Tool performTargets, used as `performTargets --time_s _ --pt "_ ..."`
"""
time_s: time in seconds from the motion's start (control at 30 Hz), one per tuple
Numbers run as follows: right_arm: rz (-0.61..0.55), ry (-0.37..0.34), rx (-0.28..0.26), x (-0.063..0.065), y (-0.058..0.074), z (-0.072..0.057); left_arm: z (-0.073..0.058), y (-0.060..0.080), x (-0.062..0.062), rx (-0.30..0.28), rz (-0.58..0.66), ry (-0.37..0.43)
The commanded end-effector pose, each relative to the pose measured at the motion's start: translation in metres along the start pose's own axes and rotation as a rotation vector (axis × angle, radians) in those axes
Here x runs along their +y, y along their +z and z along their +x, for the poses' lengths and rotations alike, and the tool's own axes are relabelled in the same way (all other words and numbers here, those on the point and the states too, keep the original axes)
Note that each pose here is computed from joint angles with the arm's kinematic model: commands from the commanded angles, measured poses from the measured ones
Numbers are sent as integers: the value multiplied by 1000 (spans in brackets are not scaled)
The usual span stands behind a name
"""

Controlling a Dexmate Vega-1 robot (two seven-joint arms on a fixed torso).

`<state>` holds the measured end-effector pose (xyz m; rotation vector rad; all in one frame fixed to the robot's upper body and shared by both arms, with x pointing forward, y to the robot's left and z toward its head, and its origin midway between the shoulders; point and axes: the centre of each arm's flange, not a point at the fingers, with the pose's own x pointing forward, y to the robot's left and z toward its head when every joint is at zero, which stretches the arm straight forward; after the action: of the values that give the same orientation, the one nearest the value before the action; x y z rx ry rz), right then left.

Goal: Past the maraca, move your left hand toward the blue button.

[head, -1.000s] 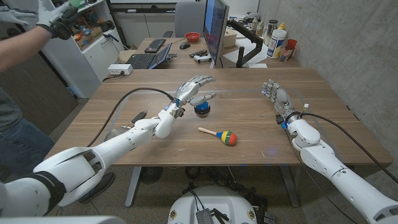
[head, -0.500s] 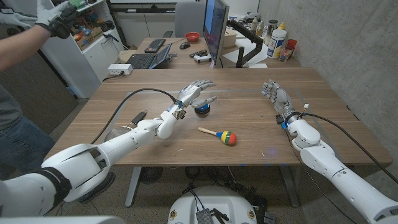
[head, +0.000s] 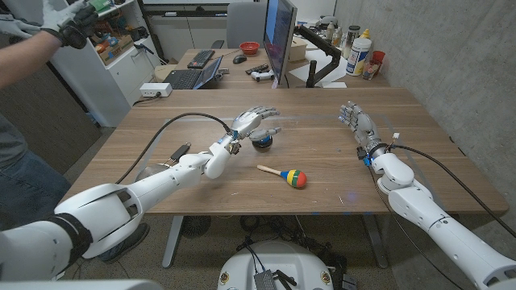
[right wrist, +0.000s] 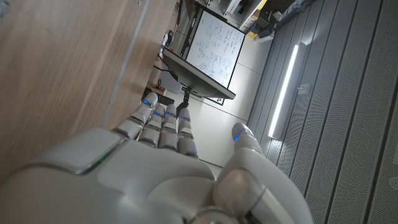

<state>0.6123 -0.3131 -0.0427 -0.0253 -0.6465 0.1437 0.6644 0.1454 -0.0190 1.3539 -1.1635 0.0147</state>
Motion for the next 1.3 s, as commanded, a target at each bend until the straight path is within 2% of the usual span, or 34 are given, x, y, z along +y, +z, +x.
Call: performTargets --time_s 0.03,0.3,0.73,1.3 --pt "-2 16 -6 11 2 7 -14 -9 -3 4 45 -52" --pt "0 26 -2 16 0 13 -21 -12 -3 -11 64 -72" --pt "-14 23 -8 30 5 14 -22 -15 0 -33 77 -92" --pt "-35 -8 -27 53 13 14 -10 -27 -1 -40 65 -93"
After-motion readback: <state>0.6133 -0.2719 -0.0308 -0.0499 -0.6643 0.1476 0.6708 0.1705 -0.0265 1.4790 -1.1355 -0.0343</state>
